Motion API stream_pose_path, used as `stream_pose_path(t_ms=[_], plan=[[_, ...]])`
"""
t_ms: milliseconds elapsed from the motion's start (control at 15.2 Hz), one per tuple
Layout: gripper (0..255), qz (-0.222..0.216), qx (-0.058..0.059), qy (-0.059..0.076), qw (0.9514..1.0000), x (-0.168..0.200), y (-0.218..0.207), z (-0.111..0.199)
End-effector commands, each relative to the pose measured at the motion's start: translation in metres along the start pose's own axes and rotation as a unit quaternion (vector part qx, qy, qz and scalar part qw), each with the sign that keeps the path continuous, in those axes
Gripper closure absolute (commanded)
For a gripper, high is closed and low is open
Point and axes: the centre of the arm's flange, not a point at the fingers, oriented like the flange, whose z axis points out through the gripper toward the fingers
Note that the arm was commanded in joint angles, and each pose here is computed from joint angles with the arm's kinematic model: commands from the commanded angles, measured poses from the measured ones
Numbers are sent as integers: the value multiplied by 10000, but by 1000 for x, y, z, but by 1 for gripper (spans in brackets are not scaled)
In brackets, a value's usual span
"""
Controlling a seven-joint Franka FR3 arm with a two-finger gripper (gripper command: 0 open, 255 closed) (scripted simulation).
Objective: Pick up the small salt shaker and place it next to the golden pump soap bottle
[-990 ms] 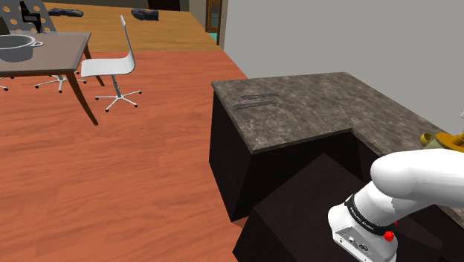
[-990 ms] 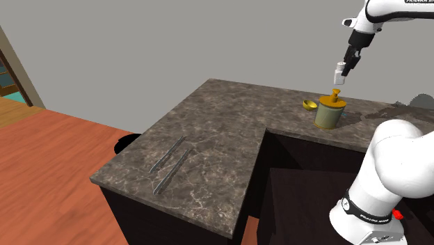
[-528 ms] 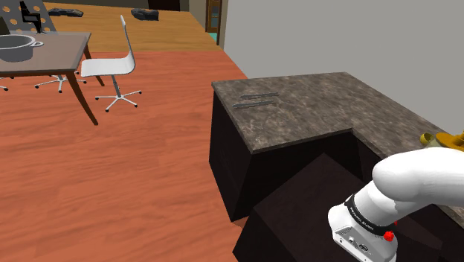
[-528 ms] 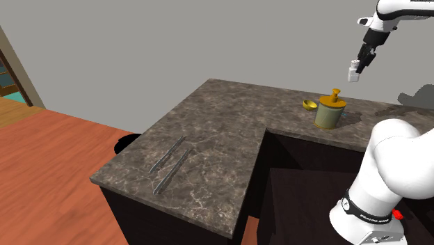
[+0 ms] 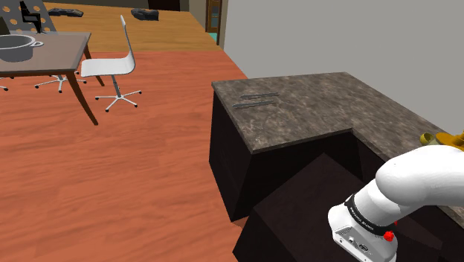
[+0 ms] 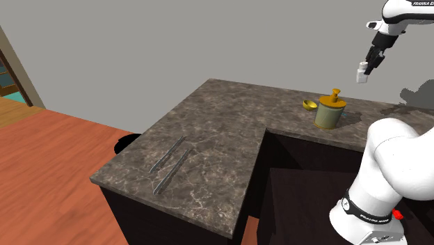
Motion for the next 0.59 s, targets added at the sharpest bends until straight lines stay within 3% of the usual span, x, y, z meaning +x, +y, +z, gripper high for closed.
stream_pose_path(t_ms=[0, 528], plan=[[255, -2, -1, 0, 10000, -1, -1, 11], [255, -2, -1, 0, 10000, -5, -5, 53]])
